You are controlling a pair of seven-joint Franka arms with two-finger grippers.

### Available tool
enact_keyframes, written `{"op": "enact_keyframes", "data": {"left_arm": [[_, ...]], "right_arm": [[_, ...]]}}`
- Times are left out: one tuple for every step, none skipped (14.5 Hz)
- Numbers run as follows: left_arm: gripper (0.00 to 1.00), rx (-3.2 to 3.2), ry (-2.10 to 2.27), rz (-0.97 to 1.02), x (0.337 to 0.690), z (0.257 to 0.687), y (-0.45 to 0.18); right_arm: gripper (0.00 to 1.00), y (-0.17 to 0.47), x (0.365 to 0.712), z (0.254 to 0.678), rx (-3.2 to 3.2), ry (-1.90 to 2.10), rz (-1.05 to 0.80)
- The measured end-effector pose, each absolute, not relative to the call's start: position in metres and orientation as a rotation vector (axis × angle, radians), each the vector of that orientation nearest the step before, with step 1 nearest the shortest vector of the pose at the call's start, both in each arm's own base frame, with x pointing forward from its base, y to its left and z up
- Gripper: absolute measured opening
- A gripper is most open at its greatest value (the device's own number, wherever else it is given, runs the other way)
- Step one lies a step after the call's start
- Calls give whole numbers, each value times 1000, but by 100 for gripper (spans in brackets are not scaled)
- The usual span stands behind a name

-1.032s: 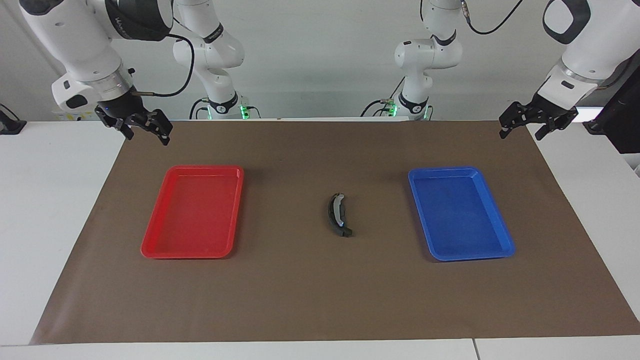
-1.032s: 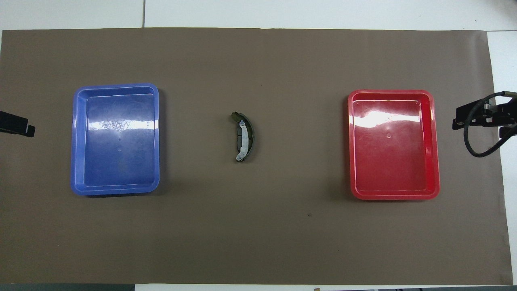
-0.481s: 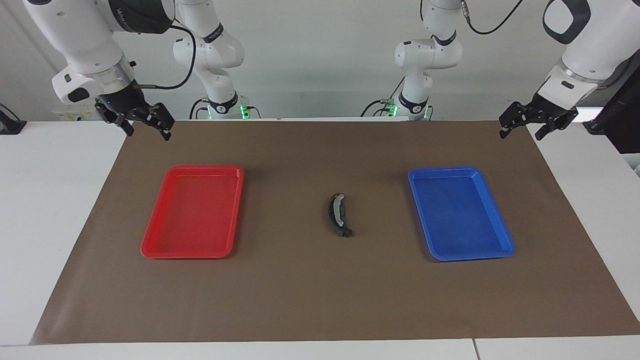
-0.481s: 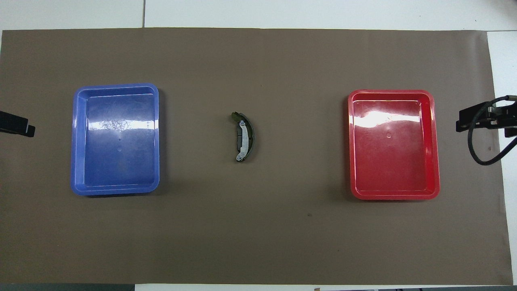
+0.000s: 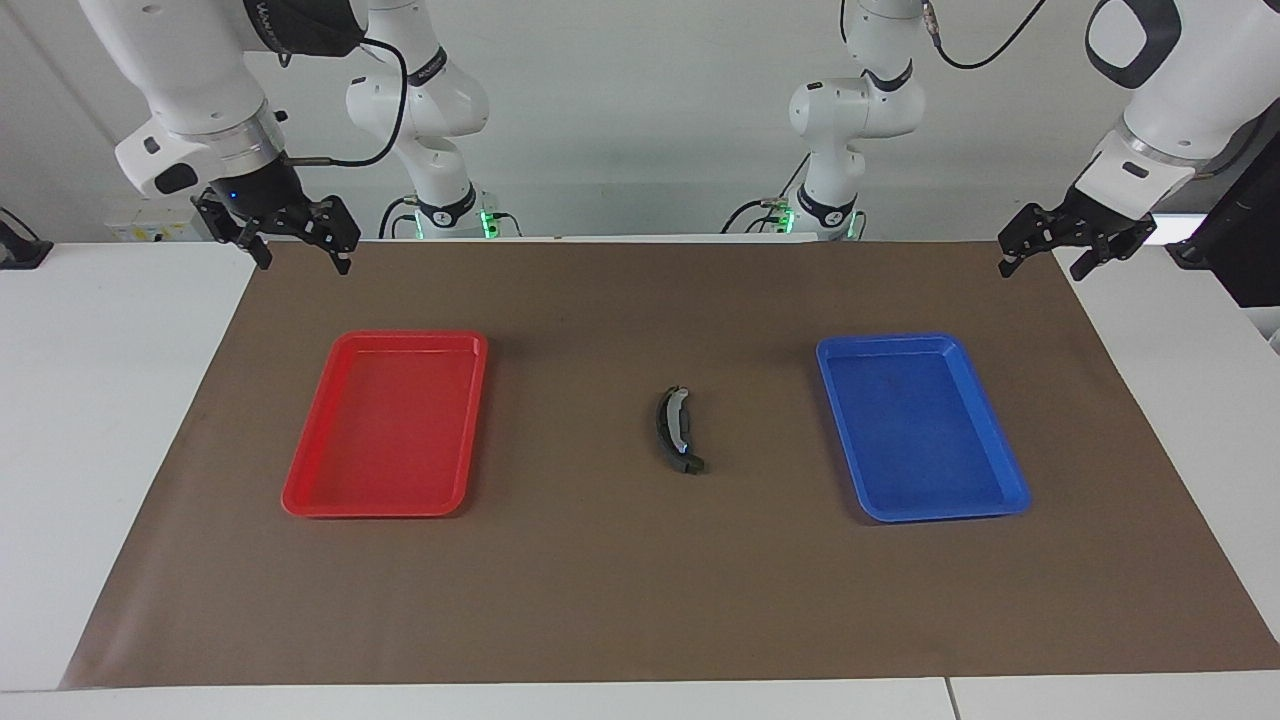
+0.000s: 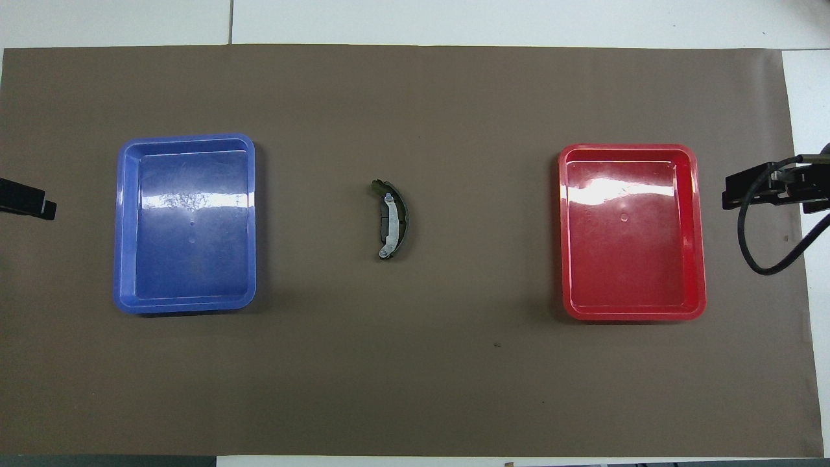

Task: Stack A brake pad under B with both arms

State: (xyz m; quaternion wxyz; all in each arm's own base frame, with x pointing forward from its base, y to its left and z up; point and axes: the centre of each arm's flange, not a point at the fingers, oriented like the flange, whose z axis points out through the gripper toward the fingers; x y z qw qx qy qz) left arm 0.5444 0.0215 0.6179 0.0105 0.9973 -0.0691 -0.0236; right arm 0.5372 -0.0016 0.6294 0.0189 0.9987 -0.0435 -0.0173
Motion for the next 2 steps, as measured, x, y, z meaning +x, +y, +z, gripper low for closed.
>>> {"op": "enact_keyframes", "data": {"left_arm": [[99,3112,-216,-74,544,618,21],[99,3112,-216,-74,544,618,21]], "right_arm": [[100,-1,538,629,3104,-135,-55],[100,-1,538,629,3110,-135,-56]]}}
